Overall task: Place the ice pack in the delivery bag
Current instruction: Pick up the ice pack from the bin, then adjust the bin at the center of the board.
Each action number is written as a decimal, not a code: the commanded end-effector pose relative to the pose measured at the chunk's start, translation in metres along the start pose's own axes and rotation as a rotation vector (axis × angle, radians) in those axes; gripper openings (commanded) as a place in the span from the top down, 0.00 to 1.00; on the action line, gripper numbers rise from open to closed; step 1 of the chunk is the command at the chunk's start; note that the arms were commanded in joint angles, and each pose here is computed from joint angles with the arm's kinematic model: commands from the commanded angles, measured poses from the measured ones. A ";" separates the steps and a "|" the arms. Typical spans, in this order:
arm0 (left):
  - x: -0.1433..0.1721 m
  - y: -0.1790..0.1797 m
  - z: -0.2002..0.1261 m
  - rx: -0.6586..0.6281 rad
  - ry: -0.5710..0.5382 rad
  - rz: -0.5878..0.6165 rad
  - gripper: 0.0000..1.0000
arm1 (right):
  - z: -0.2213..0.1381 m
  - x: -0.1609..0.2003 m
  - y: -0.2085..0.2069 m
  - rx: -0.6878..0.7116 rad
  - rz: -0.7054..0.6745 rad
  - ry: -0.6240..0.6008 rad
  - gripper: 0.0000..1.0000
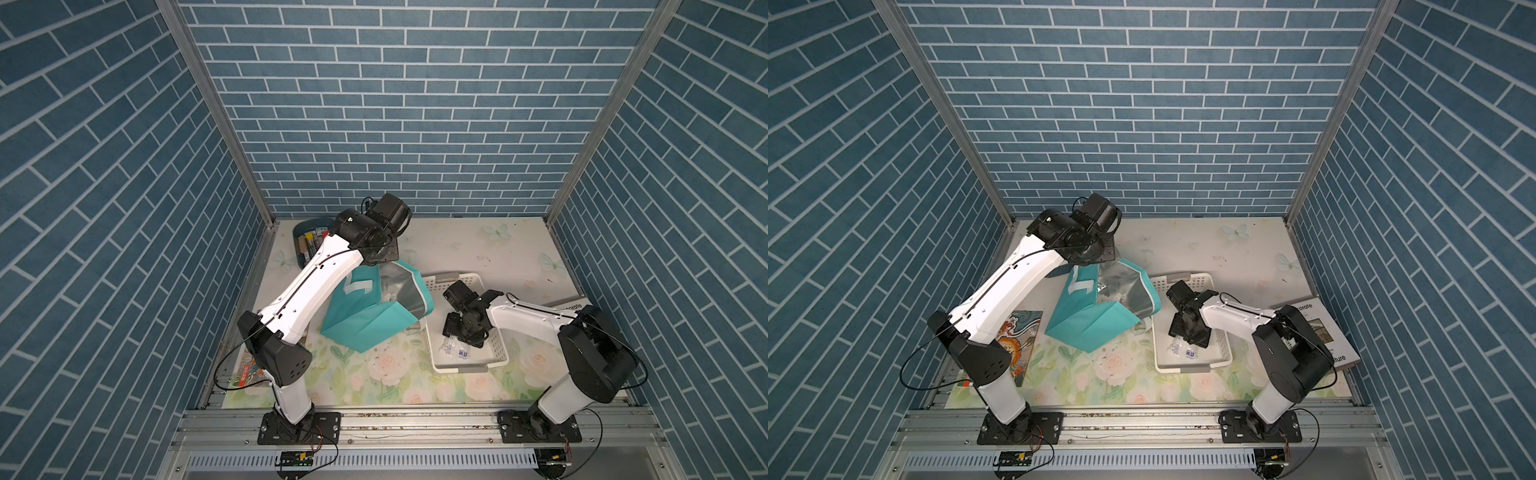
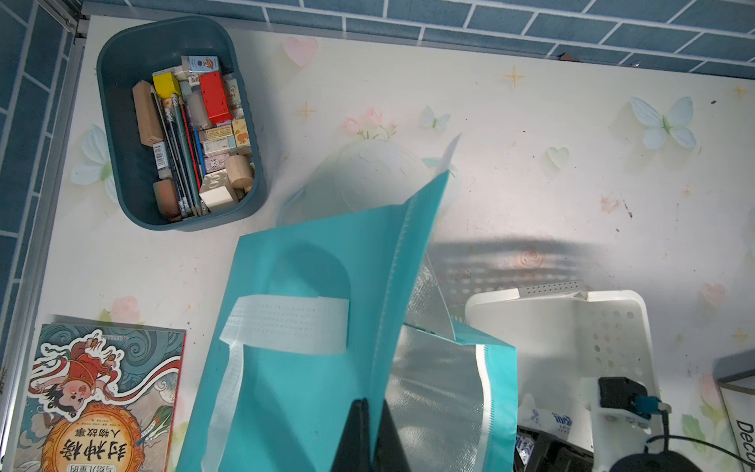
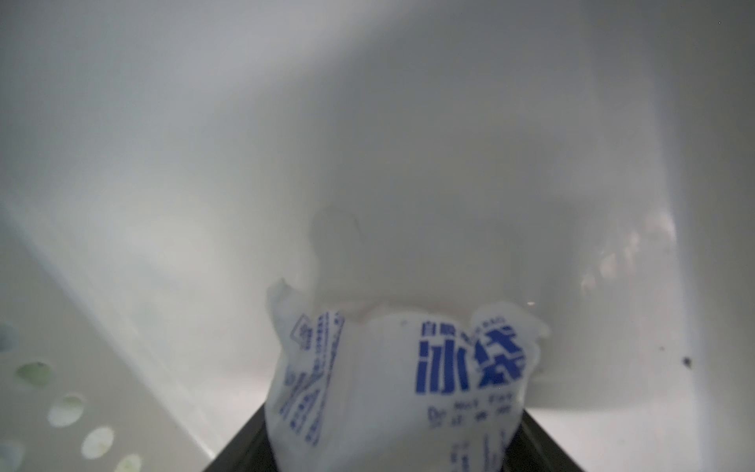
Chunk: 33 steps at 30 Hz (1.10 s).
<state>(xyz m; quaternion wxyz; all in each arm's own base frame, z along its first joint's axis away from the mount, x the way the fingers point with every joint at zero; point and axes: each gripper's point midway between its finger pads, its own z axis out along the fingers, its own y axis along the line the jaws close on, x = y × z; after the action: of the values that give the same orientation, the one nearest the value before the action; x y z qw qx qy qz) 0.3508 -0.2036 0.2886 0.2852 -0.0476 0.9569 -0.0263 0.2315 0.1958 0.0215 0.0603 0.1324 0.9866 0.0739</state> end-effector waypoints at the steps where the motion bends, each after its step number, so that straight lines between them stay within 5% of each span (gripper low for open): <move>1: 0.000 0.005 0.001 -0.033 0.005 0.008 1.00 | 0.014 -0.026 -0.009 0.017 0.015 -0.039 0.53; 14: -0.005 0.008 -0.006 -0.017 -0.034 -0.020 1.00 | 0.017 -0.123 -0.020 0.101 0.142 -0.212 0.62; 21: -0.007 0.006 -0.008 0.001 -0.051 -0.038 1.00 | 0.014 -0.139 -0.060 0.179 0.266 -0.222 0.60; 33: -0.010 0.008 -0.013 0.006 -0.064 -0.053 1.00 | -0.010 -0.151 -0.016 -0.069 0.129 -0.234 0.79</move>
<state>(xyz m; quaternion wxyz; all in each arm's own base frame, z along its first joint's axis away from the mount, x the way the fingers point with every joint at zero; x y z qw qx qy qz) 0.3532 -0.2036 0.2926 0.2980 -0.0614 0.9519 -0.0362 0.3715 0.1297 0.0301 0.1658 0.2343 0.9557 0.0650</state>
